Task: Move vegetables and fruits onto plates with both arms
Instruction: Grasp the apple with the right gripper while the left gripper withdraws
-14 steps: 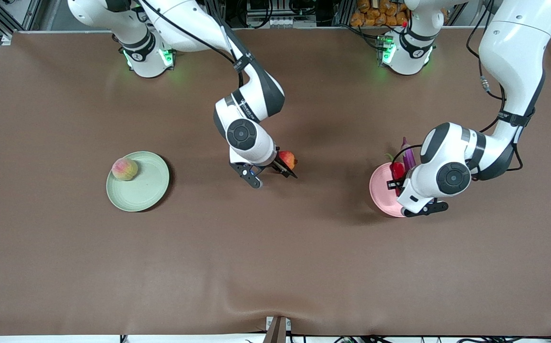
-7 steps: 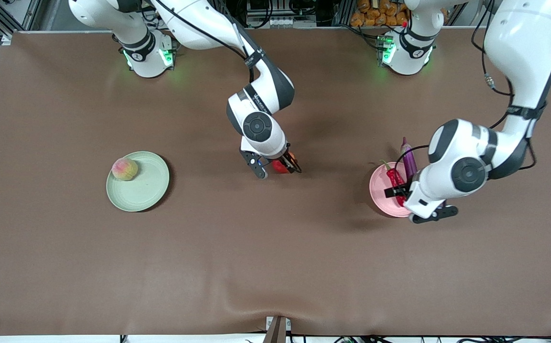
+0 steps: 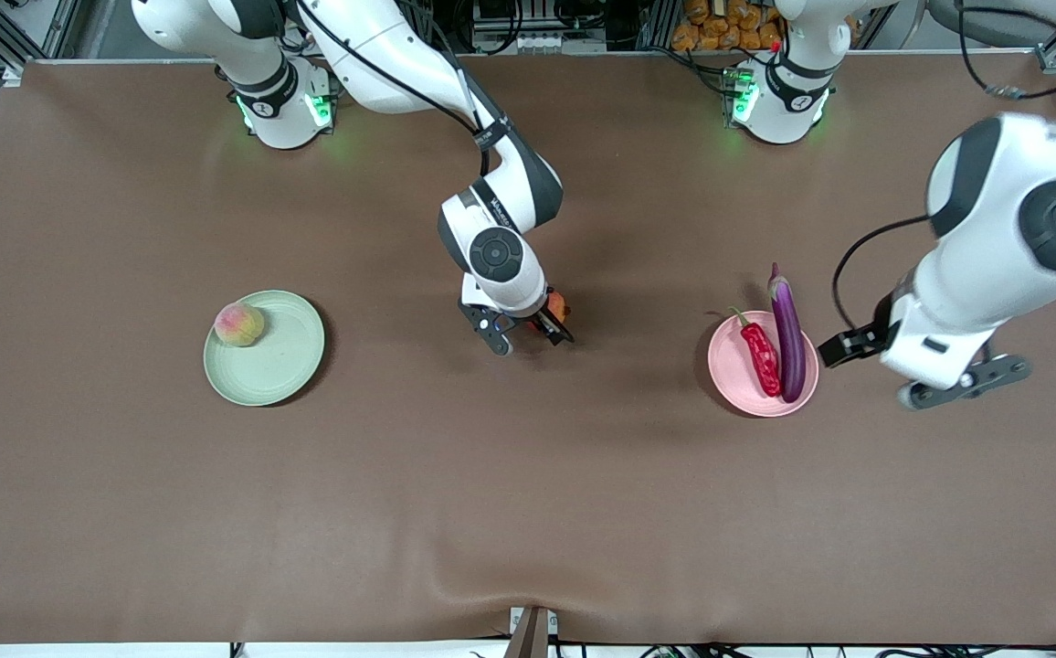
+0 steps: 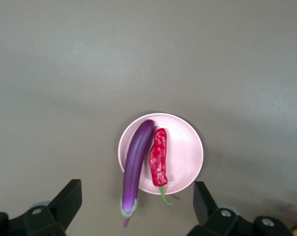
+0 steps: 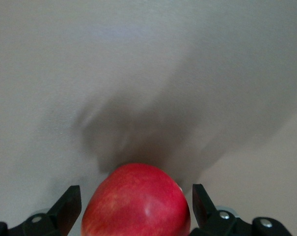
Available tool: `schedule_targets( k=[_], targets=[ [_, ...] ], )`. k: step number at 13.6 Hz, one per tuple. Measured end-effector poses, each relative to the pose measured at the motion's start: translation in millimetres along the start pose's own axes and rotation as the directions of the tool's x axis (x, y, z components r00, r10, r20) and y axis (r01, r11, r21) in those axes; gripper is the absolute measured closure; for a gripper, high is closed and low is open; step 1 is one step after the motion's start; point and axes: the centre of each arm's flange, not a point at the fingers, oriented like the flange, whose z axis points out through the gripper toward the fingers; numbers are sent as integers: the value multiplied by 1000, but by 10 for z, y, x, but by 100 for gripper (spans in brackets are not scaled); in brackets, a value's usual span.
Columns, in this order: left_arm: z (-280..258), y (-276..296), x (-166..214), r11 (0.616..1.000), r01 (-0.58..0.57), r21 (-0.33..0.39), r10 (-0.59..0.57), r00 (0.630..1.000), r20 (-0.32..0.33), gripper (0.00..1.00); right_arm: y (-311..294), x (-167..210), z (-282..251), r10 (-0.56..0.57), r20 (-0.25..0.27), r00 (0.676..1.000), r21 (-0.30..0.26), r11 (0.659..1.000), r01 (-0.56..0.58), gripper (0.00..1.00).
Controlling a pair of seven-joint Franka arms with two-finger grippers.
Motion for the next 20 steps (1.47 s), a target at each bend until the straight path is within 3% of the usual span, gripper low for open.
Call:
schedule_targets(
  k=[2,6,9,12,15,20],
  targets=[
    [-267,-60,-52,1000,10,8,-9,1000,-15,0,-13,9,-20,-17,-2,1000,4,1000,17,16],
    [-681,-220,-116,999,36,28,-36,999,-5,0,-48,114,-96,1,3,1000,5,1000,-1,16],
    [-869,-354,-115,999,43,4,-43,999,-10,0,-125,479,-470,-42,57,997,-90,995,47,16],
    [-1224,-649,-205,998,23,-53,-24,999,-30,0,-24,1155,-1001,-219,142,965,-157,958,240,16],
    [-1439,-1171,-278,994,-67,-84,66,998,-15,0,372,2043,-1424,-303,220,927,-241,904,352,16],
    [-1332,-1438,-558,984,-131,-122,137,989,49,0,1196,3274,-1575,-488,302,819,-221,799,559,16]
  ],
)
